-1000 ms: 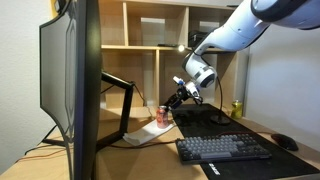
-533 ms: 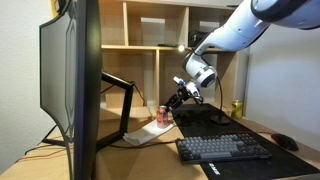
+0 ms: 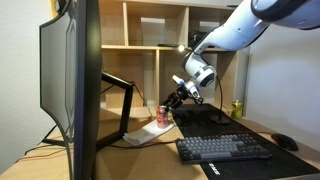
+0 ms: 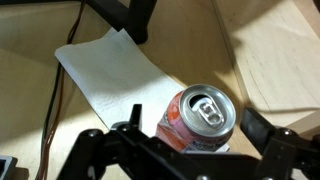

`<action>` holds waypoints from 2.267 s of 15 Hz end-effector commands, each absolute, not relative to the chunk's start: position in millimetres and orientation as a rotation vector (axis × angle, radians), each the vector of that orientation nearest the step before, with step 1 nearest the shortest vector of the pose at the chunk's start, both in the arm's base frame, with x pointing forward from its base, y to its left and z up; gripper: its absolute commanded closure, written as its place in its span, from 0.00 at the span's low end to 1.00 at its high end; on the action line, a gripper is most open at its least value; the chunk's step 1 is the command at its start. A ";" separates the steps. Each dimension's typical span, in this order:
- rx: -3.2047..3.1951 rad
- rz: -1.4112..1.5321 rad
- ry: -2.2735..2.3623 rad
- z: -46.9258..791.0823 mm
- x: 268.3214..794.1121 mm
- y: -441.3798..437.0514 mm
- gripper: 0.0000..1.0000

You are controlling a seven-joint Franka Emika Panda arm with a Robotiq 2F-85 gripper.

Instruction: Put the pink can beside the yellow can

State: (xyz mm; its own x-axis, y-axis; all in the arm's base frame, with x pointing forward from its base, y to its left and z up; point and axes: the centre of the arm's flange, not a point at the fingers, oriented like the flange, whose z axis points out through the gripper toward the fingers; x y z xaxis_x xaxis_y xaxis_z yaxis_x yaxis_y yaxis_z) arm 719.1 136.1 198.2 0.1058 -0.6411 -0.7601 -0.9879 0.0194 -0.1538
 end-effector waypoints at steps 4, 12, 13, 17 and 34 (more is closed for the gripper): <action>-1.708 0.630 1.591 199.1 719.4 136.9 0.00; -1.713 0.616 1.620 199.8 719.0 135.7 0.00; -1.695 0.589 1.625 199.3 720.2 135.6 0.00; -1.665 0.503 1.620 200.5 725.9 132.3 0.00; -1.704 0.676 1.664 197.0 718.2 138.0 0.00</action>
